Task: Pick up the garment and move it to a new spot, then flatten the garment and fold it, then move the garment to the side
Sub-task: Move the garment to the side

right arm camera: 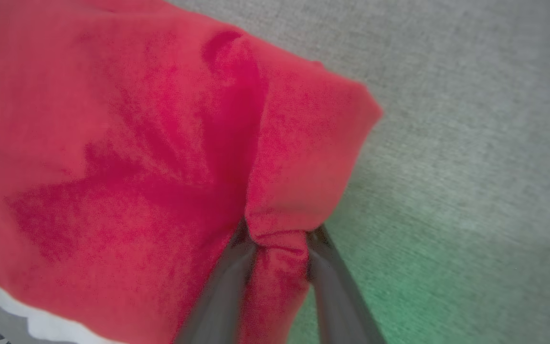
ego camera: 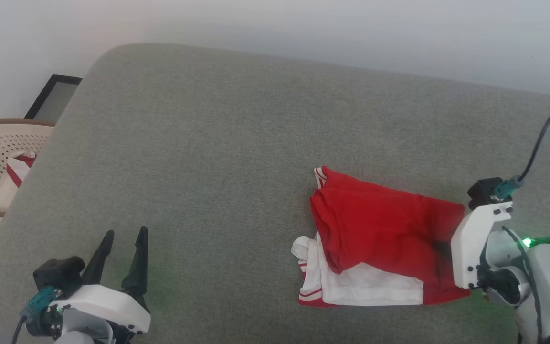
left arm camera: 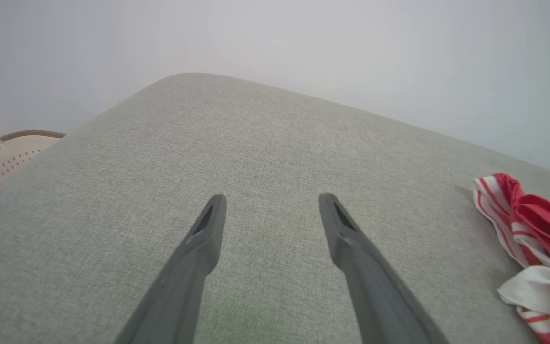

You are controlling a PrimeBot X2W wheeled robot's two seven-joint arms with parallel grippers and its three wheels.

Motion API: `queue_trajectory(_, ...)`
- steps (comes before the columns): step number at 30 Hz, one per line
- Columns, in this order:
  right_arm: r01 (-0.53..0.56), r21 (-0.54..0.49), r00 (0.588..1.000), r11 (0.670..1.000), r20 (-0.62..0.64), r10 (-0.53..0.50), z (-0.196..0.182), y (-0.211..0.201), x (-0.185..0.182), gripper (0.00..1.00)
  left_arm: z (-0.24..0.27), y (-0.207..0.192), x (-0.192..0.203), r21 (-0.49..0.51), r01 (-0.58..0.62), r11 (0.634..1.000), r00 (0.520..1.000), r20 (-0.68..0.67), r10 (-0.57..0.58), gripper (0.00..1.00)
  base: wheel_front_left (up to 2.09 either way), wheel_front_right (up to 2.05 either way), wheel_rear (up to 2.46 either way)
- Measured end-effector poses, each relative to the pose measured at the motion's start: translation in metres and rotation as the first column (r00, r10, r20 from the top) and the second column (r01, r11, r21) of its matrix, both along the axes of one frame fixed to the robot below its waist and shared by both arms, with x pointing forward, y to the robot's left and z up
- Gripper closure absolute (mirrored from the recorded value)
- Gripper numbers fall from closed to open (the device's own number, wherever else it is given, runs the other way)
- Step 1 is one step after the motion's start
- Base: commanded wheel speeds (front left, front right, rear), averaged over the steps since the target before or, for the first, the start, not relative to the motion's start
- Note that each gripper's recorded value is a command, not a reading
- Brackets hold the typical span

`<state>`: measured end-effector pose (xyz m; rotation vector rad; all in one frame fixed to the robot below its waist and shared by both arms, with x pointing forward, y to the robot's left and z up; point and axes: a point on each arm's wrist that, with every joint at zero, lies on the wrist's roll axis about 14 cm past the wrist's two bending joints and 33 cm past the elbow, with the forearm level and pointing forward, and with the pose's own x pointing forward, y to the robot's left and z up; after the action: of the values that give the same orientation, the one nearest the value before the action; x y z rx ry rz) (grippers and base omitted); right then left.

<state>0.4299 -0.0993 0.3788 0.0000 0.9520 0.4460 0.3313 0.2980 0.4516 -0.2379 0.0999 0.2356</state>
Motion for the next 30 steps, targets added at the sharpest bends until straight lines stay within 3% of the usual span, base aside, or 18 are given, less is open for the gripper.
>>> queue_trajectory(10,0.06,-0.001,0.997,0.998,0.047,-0.06,0.011,-0.016,0.012,1.0,0.0,-0.005,0.013,0.002,0.023,1.0,1.0,0.003,-0.023,0.0,0.0,0.0,0.0)
queue_trajectory(21,0.216,-0.1,0.97,0.971,0.136,-0.202,0.039,-0.102,0.027,1.0,0.01,-0.046,0.058,0.008,0.157,0.988,0.987,0.043,-0.157,0.0,0.0,0.0,0.0)
queue_trajectory(30,0.371,-0.176,0.914,0.912,0.242,-0.325,0.073,-0.186,0.033,1.0,0.019,-0.097,0.105,0.007,0.302,0.953,0.949,0.086,-0.302,0.0,0.0,0.0,0.0)
